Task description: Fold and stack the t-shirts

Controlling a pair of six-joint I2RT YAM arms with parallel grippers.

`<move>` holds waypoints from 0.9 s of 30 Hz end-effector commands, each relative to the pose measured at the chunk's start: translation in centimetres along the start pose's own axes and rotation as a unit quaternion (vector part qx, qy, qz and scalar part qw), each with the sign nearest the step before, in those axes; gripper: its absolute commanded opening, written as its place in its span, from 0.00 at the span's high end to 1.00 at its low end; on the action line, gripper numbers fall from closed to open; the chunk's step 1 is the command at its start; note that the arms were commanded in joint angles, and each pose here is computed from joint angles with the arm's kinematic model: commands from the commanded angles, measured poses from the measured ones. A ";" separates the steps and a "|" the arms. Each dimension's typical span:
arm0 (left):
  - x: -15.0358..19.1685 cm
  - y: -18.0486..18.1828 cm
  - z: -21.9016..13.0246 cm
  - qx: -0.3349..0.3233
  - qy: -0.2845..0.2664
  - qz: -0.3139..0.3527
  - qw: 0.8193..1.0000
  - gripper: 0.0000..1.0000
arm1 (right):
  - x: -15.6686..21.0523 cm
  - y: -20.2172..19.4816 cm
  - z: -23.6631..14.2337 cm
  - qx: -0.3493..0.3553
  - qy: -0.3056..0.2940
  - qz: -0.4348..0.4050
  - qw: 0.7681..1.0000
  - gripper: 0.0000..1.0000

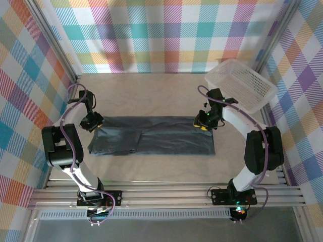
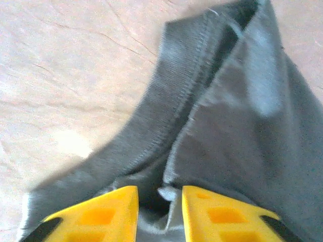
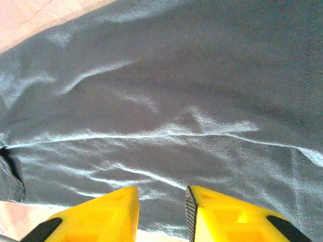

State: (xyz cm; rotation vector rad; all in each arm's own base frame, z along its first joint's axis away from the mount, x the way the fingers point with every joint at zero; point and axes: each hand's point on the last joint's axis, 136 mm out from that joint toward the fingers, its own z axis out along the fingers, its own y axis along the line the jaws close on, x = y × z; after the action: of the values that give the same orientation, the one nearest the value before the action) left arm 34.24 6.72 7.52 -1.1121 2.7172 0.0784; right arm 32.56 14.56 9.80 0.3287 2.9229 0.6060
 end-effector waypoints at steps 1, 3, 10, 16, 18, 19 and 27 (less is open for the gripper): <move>-0.8 1.3 -4.1 -0.031 -0.072 -0.022 0.997 0.57 | -1.0 -0.4 0.0 0.016 -0.003 -0.008 1.000 0.68; 1.1 0.7 -4.7 -0.008 -0.059 -0.044 0.997 0.60 | -1.6 -0.8 0.3 0.024 -0.001 -0.010 1.000 0.69; 10.6 -4.0 -2.7 0.065 0.036 -0.119 0.990 0.72 | -4.4 -2.7 2.5 0.097 0.014 -0.040 0.994 0.76; 13.0 -6.3 0.7 0.044 0.080 -0.152 0.984 0.72 | -4.7 -4.8 5.3 0.151 0.063 -0.038 0.986 0.78; 12.7 -6.6 1.8 0.027 0.082 -0.147 0.985 0.72 | -3.8 -5.7 6.0 0.165 0.086 -0.033 0.982 0.78; 12.4 -7.0 2.3 0.019 0.080 -0.141 0.987 0.72 | -3.1 -6.4 6.3 0.177 0.101 -0.027 0.979 0.79; 8.4 -14.8 6.2 0.021 0.094 -0.082 0.992 0.73 | 2.1 -8.1 5.2 0.207 0.129 0.022 0.970 0.82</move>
State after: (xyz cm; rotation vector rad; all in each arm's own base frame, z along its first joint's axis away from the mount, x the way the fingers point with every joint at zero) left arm 36.58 -7.68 2.00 -1.4668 2.7284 -0.0774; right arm 33.98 10.48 1.68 0.2981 3.1946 0.1290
